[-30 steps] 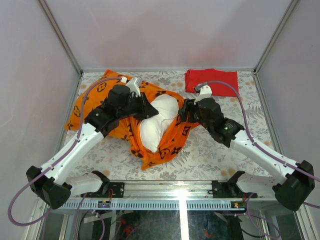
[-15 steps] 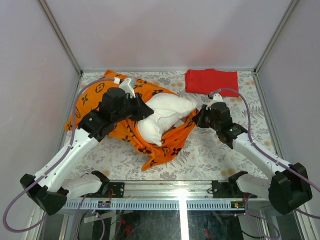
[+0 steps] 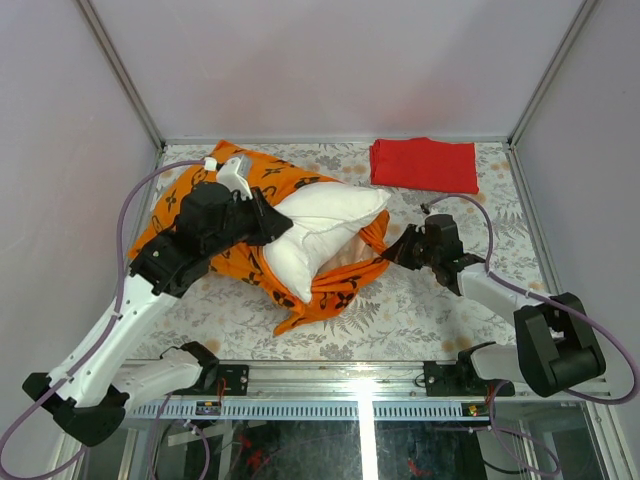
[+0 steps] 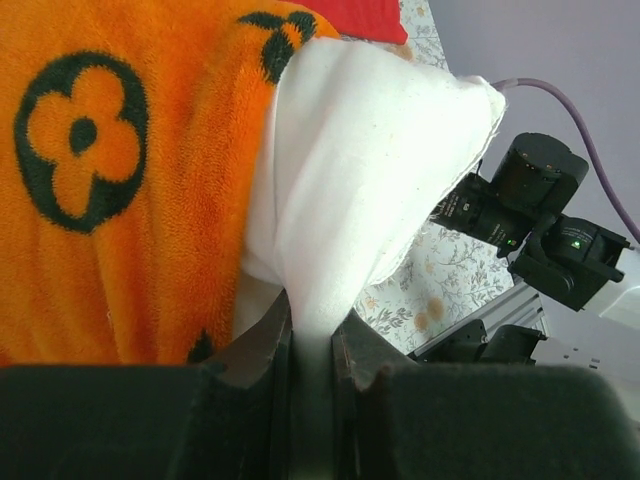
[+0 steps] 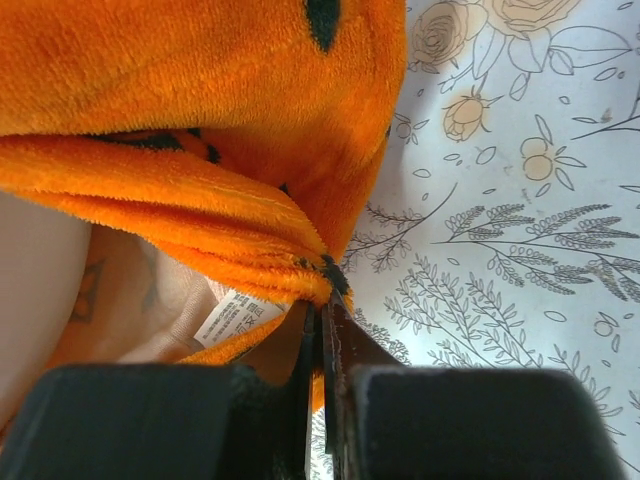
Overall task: Remove the pillowcase from the pillow
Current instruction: Remove the pillow from the pillowcase.
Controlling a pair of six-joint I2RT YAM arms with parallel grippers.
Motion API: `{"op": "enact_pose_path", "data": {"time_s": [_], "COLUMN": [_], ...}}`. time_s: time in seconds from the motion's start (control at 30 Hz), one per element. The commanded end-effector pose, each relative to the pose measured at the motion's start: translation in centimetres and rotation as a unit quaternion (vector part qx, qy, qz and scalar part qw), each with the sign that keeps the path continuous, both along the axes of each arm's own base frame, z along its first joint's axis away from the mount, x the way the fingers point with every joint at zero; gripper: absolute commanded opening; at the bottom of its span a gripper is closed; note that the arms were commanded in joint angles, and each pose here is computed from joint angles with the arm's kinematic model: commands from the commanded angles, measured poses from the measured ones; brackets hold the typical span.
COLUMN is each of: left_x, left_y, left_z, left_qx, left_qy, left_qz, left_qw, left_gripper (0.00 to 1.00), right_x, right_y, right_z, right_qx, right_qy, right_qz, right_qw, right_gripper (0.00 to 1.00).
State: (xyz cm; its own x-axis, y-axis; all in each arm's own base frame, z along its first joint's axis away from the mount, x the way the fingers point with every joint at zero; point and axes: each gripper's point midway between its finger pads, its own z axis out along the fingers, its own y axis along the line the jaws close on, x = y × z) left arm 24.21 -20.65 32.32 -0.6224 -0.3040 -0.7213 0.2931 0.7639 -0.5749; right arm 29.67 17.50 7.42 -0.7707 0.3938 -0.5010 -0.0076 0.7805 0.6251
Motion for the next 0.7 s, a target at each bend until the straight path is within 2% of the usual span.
{"op": "enact_pose_path", "data": {"time_s": [0.0,0.07,0.1,0.13,0.17,0.2,0.23,0.3,0.37,0.57,0.67], "left_x": [-0.1,-0.2,-0.2,-0.3,-0.2,-0.1,0.0,0.2,0.4,1.6,2.2], "left_y": [2.2,2.2,2.1,2.0,1.9,1.9,1.8,1.7,1.5,0.0,-0.6], "left_z": [8.9,9.2,9.3,9.3,9.3,9.2,9.1,8.8,8.3,5.9,4.9], "left_qx": [-0.069,-0.074,-0.076,-0.076,-0.076,-0.074,-0.072,-0.069,-0.065,-0.058,-0.058], "left_qy": [-0.126,-0.13,-0.131,-0.132,-0.132,-0.132,-0.13,-0.127,-0.122,-0.093,-0.081], "left_qz": [0.045,0.044,0.042,0.038,0.037,0.036,0.037,0.036,0.036,0.022,0.019], "left_qw": [0.989,0.988,0.988,0.988,0.988,0.988,0.988,0.989,0.99,0.994,0.995], "left_gripper": [0.0,0.0,0.0,0.0,0.0,0.0,0.0,0.0,0.0,0.0,0.0], "right_x": [-0.2,-0.3,-0.4,-0.4,-0.4,-0.4,-0.4,-0.4,-0.4,-1.0,-1.9], "right_y": [-3.9,-4.0,-4.1,-3.9,-3.7,-3.4,-3.2,-2.9,-2.9,-3.8,-4.1], "right_z": [-3.4,-3.4,-3.5,-3.4,-3.2,-3.0,-2.6,-1.6,0.2,7.8,11.0], "right_qx": [-0.058,-0.06,-0.06,-0.057,-0.053,-0.047,-0.04,-0.032,-0.022,0.002,0.023], "right_qy": [0.044,0.045,0.045,0.044,0.04,0.036,0.031,0.014,-0.011,-0.112,-0.147], "right_qz": [-0.069,-0.071,-0.071,-0.068,-0.061,-0.055,-0.048,-0.042,-0.041,-0.063,-0.076], "right_qw": [0.995,0.995,0.995,0.995,0.996,0.997,0.998,0.998,0.999,0.992,0.986], "right_gripper": [0.0,0.02,0.07,0.16,0.37,0.53,0.65,0.78,0.84,0.86,0.93]}}
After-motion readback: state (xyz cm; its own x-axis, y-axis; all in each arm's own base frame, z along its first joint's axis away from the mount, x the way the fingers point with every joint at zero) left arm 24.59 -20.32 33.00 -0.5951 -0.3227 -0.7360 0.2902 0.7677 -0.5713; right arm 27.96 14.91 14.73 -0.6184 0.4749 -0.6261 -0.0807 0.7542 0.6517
